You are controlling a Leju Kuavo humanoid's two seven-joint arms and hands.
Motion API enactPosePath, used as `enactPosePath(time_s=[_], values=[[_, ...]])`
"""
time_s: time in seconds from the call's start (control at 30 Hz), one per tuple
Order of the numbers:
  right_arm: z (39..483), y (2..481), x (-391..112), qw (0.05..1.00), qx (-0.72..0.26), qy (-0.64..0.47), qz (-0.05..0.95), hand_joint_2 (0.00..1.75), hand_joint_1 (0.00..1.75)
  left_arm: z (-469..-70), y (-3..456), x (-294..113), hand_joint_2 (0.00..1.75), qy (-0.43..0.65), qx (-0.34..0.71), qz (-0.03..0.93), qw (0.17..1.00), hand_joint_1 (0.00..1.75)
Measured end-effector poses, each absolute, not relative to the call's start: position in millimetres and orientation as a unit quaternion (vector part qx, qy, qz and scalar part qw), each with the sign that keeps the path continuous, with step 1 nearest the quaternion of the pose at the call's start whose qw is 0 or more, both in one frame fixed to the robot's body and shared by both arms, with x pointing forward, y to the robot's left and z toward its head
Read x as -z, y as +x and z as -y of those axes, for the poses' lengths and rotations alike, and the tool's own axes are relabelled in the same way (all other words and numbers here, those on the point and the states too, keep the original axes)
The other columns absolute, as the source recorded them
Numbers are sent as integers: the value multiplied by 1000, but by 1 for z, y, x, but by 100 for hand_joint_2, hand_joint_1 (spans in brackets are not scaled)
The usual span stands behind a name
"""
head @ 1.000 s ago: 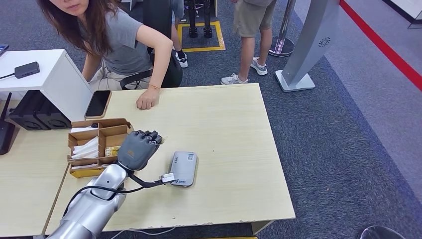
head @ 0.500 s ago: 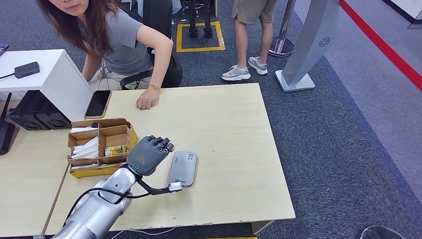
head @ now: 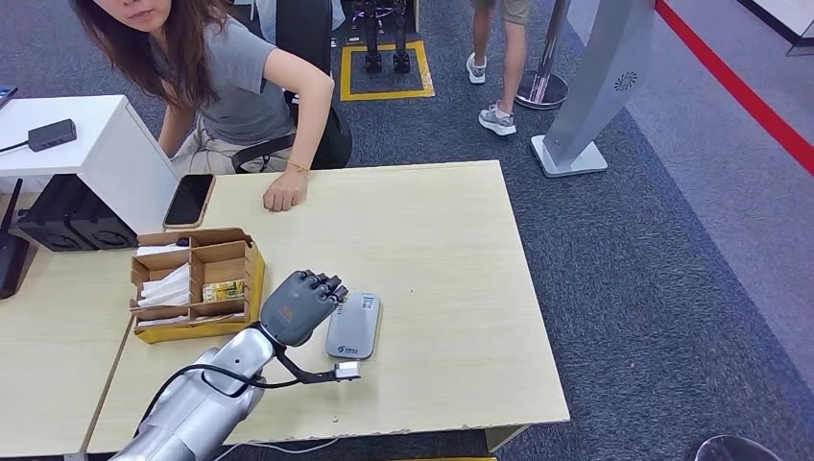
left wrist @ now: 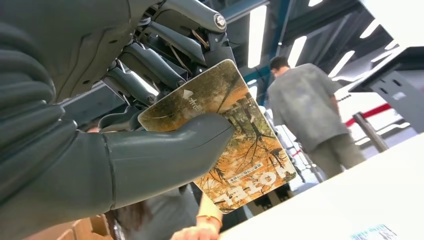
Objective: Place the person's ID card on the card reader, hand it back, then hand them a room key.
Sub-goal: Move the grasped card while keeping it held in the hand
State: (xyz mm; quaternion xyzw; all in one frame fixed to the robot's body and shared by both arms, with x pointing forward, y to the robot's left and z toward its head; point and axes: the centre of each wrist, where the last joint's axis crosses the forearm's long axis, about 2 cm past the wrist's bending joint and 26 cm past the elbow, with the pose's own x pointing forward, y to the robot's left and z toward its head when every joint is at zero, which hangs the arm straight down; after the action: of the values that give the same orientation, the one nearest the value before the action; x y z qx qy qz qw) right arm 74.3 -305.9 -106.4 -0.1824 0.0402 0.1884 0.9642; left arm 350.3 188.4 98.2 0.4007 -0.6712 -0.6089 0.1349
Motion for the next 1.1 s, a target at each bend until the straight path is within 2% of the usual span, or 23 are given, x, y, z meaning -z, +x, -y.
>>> enactPosePath(time_s=[1.1], values=[[306, 74, 106, 964, -184, -188, -35, 0, 0, -182, 347, -81, 175, 327, 655, 658, 173, 175]])
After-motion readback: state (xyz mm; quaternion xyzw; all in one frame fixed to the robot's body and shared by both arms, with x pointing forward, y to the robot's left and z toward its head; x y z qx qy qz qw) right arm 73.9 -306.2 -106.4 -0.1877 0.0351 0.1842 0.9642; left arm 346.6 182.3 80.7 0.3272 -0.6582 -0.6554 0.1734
